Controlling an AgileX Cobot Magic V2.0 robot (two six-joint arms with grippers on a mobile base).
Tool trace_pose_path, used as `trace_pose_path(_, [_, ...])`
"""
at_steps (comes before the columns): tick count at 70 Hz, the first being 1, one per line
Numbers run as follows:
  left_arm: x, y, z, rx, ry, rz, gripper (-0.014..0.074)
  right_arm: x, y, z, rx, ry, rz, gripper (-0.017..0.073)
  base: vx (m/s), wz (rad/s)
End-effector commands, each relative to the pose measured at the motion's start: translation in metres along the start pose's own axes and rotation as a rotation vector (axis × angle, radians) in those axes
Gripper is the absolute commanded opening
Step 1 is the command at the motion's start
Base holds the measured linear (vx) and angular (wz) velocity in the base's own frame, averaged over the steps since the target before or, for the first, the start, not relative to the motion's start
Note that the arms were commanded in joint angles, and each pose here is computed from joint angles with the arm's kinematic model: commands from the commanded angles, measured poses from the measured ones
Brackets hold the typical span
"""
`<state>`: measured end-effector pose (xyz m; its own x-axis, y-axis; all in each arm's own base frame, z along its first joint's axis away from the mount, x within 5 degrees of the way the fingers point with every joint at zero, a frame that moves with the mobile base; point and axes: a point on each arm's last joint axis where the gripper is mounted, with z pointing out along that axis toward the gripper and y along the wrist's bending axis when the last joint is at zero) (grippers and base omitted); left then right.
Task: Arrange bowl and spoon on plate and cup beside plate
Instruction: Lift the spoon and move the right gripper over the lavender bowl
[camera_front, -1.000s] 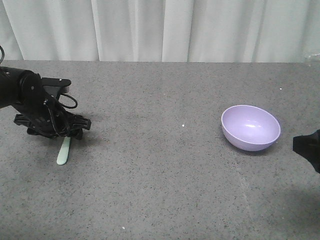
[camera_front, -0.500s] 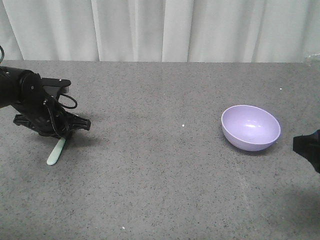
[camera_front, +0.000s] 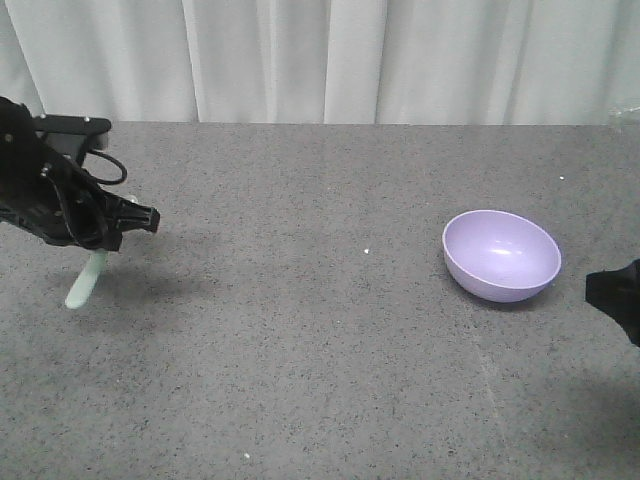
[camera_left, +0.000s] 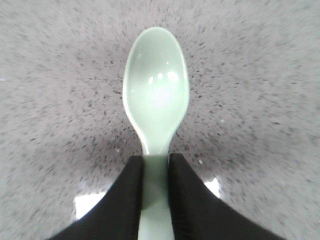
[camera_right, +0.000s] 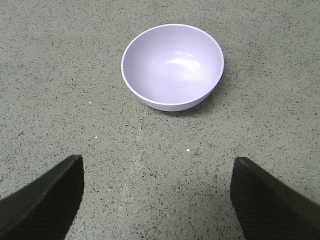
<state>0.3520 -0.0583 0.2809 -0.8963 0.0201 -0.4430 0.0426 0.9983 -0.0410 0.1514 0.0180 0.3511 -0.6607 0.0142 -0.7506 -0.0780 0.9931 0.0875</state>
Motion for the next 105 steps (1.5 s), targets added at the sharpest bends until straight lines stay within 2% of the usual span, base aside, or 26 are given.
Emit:
trace_pose_path(1, [-0.002, -0.001, -0.058, 0.021, -0.134, -0.011, -0.0008, -0.013, 0.0, -0.007, 0.0, -0.09, 0.001, 0.0572, 0.0, 0.0])
trace_pose_path(25, [0.039, 0.007, -0.159, 0.033, -0.236, -0.015, -0.0008, -0.013, 0.0, -0.007, 0.0, -0.09, 0.001, 0.0572, 0.0, 0.0])
trace_pose_path(47, [0.075, 0.014, -0.221, 0.053, -0.378, -0.019, -0.0008, -0.013, 0.0, -0.007, 0.0, -0.09, 0.001, 0.0572, 0.0, 0.0])
trace_pose_path(58, [0.084, 0.015, -0.234, 0.059, -0.42, -0.02, -0.0008, -0.013, 0.001, -0.007, -0.006, -0.089, 0.007, 0.0572, 0.0, 0.0])
trace_pose_path(74, [0.084, 0.015, -0.233, 0.059, -0.417, -0.02, -0.0008, -0.016, 0.0, -0.005, 0.0, -0.104, 0.012, 0.0572, 0.0, 0.0])
trace_pose_path(91, [0.084, 0.015, -0.233, 0.059, -0.416, -0.02, -0.0008, -0.041, -0.002, 0.03, 0.032, -0.018, 0.005, 0.0572, 0.0, 0.0])
trace_pose_path(105, [0.084, 0.015, -0.233, 0.059, -0.416, -0.02, -0.0008, -0.072, -0.009, 0.075, 0.105, 0.061, -0.008, 0.0572, 0.0, 0.0])
